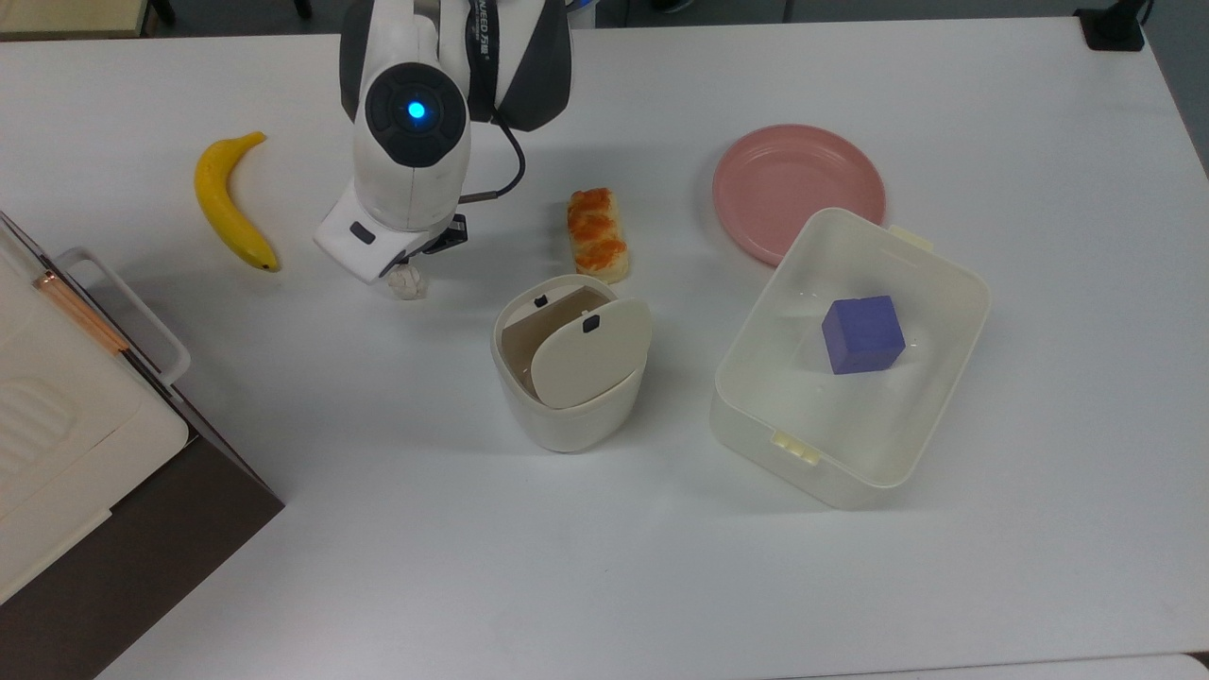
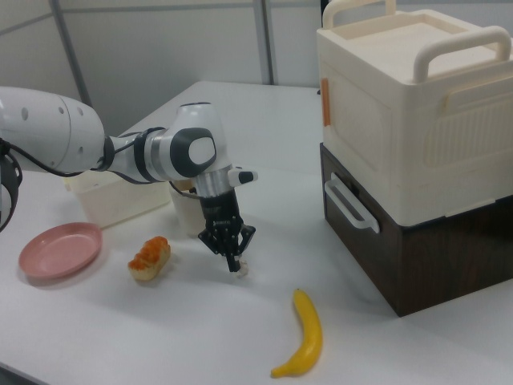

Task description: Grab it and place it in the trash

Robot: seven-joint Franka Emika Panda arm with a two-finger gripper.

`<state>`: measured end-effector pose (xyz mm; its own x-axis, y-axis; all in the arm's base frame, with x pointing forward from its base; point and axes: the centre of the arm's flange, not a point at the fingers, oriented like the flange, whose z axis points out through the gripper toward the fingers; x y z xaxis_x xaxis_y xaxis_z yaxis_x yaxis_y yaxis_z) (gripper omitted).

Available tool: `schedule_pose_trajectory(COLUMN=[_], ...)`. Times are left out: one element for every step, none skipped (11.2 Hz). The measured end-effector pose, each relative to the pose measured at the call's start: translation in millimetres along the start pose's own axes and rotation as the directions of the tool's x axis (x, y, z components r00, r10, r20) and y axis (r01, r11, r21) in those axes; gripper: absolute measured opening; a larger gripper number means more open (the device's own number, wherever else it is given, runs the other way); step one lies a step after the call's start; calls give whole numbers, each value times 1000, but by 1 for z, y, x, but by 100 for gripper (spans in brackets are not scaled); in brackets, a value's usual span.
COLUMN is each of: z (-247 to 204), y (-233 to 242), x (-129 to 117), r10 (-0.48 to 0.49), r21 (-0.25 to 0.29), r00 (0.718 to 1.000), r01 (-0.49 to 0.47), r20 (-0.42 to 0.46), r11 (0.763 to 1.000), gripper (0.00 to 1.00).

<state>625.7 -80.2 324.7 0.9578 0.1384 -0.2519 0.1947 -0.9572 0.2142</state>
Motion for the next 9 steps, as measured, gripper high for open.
schedule_pose_trajectory(z=[-5,-8,-9,-8,-8,-6,-2,2,7], y=[5,9,11,11,11,10,9,9,7], x=[1,0,0,0,1,1,2,3,4], r10=[8,15,18,18,18,17,15,14,11], r21=[-1,-1,-1,-1,0,0,2,3,5], r00=[1000,1000,1000,1000,1000,1000,1000,1000,1000], r01=[-8,-15,-18,-18,-18,-17,-15,-14,-11], r20=[-6,-8,-10,-10,-9,-6,0,6,14], r11=[1000,1000,1000,1000,1000,1000,1000,1000,1000], gripper=[20,33,50,63,76,77,82,83,84])
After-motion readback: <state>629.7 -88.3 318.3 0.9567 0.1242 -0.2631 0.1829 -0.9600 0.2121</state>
